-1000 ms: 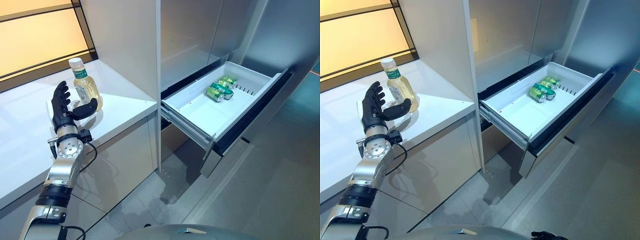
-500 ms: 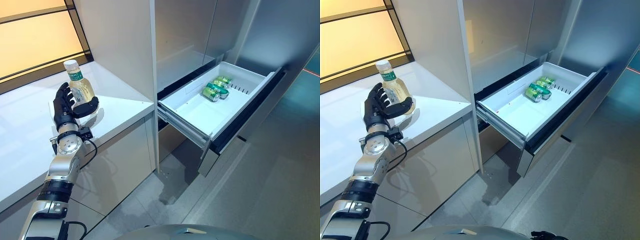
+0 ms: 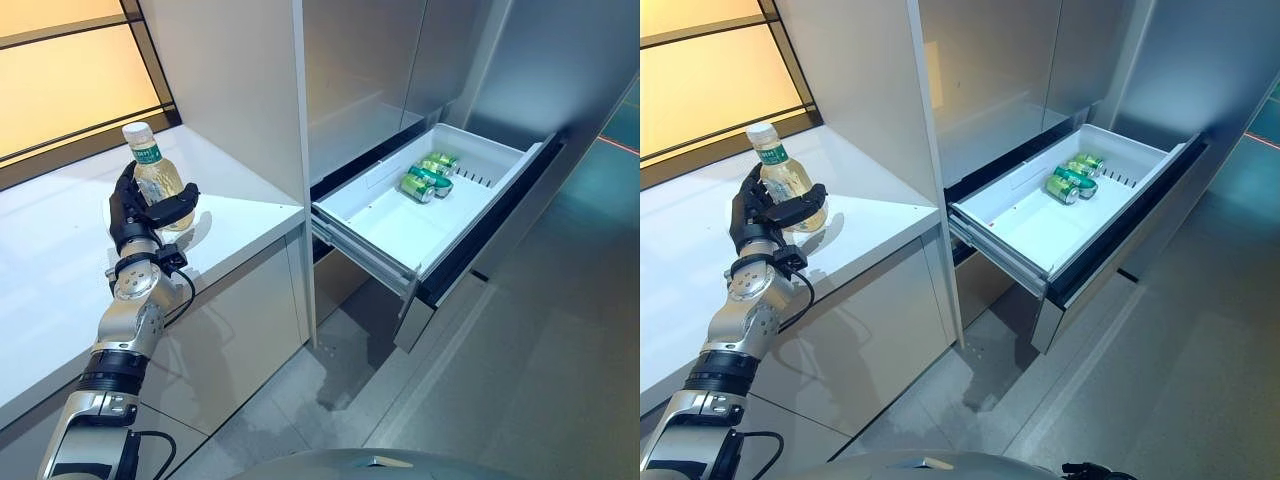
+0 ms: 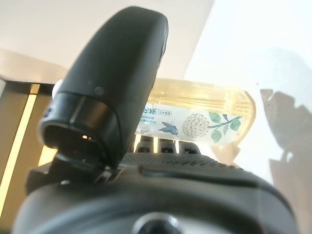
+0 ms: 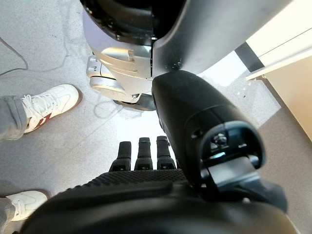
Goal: Put drinks into fridge and close the fridge
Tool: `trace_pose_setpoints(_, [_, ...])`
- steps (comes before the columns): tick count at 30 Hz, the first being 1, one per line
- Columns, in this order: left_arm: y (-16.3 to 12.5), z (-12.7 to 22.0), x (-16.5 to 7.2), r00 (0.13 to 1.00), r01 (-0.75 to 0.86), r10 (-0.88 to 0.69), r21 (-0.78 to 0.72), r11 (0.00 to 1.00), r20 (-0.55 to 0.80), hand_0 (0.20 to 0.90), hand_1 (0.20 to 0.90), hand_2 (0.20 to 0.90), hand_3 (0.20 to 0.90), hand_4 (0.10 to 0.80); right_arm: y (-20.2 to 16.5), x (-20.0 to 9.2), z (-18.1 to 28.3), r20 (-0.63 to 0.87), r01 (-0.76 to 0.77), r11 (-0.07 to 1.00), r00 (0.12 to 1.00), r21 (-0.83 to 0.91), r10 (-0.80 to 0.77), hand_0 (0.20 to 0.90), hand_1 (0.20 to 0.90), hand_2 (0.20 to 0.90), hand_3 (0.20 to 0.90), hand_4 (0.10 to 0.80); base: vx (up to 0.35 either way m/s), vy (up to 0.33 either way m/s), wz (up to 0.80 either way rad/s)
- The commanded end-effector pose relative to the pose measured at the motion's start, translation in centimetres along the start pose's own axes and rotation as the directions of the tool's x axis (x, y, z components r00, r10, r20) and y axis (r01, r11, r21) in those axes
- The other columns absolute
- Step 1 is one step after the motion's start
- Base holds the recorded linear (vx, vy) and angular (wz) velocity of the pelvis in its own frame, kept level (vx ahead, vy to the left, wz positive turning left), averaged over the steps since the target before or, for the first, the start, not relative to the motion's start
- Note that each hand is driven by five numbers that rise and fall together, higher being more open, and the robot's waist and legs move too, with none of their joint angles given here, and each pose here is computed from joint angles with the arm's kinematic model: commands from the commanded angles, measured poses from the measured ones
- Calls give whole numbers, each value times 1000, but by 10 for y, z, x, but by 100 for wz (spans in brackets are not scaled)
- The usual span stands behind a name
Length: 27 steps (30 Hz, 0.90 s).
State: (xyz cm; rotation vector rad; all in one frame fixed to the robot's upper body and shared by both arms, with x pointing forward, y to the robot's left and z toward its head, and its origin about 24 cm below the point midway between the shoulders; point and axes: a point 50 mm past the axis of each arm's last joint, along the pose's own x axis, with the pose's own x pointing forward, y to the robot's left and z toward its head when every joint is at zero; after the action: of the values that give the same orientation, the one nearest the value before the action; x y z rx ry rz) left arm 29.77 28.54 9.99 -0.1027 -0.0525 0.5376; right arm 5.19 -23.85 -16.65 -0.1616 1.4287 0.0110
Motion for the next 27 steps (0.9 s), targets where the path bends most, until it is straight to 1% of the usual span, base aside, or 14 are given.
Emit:
trace_pose_setpoints(1, [-21,87,26,948,53,8,-181,982,319,900,900,900,900,800,5,1,12,20,-36,998,999,-46,37,900,900,900,900,800,0,0,0])
trace_pose_setpoints(14, [-17,99,29,931,20,73,-250,968,358,900,900,900,900,800,5,1,12,16,-37,998,999,-56,38,900,900,900,900,800,1,0,0])
trace_pose_setpoints(15, [-17,99,29,931,20,75,-254,967,358,806,806,806,790,690,5,1,12,16,-37,998,999,-56,38,900,900,900,900,800,0,0,0])
trace_pose_setpoints(16, [-17,100,29,930,21,78,-263,965,360,806,806,806,790,690,5,1,11,16,-37,998,999,-56,38,900,900,900,900,800,0,0,0])
trace_pose_setpoints(17, [-16,101,29,927,18,86,-274,962,365,505,505,505,439,339,5,1,11,17,-37,998,999,-58,38,900,900,900,900,800,0,0,0])
trace_pose_setpoints(18, [-16,102,29,926,18,91,-283,959,367,321,321,321,225,125,5,1,11,16,-37,998,999,-58,38,900,900,900,900,800,0,0,0])
trace_pose_setpoints(19, [-15,103,28,921,23,95,-296,955,378,300,300,300,200,100,5,1,10,16,-37,998,999,-59,38,900,900,900,900,800,0,0,0])
trace_pose_setpoints(27, [-15,107,24,900,19,127,-329,944,416,300,300,300,200,100,5,1,11,18,-39,997,999,-64,40,900,900,900,900,800,0,0,0])
